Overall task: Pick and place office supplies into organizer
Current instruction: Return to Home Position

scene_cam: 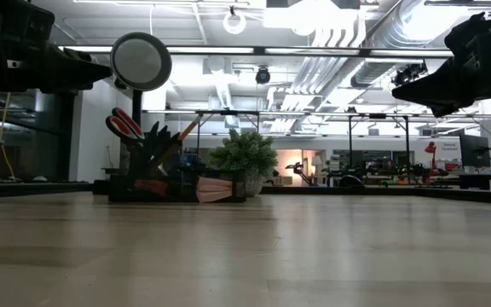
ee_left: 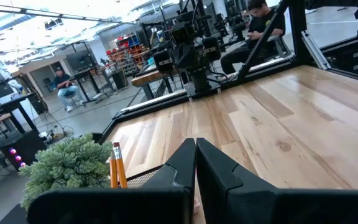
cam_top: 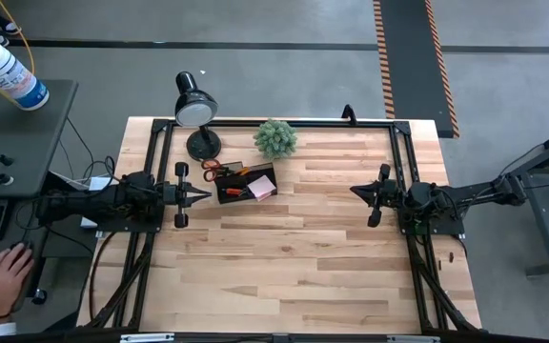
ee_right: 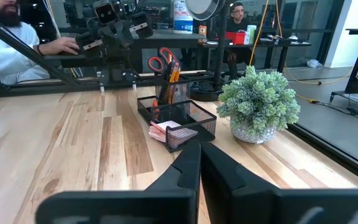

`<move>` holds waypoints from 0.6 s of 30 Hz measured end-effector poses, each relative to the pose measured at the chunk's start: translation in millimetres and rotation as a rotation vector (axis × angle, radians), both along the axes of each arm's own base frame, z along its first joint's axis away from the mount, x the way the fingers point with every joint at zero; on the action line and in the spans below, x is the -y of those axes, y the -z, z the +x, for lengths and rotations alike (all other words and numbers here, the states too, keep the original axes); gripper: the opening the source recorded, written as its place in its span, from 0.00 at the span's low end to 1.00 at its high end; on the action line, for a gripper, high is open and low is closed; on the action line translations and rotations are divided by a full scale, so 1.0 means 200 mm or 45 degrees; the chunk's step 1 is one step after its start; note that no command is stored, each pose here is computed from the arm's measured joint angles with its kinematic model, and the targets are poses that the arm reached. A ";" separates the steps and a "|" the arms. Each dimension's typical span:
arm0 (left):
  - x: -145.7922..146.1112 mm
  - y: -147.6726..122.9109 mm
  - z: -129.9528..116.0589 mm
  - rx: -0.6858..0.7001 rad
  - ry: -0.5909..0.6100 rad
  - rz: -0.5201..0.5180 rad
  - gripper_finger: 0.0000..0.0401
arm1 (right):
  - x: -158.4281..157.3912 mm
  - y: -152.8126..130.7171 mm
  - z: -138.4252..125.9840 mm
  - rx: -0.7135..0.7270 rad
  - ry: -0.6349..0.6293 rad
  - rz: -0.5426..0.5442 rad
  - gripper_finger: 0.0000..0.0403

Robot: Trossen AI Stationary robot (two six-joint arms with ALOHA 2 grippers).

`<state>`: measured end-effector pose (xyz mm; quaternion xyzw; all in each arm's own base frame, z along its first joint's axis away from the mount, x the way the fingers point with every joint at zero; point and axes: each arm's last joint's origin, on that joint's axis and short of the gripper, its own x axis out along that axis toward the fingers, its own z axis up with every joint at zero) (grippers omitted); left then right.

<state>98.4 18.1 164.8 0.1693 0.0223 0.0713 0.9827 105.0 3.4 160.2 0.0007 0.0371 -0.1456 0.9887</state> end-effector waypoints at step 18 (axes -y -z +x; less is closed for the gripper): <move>0.00 0.00 0.00 0.000 0.000 0.000 0.01 | 0.00 0.00 0.00 0.000 0.000 0.000 0.00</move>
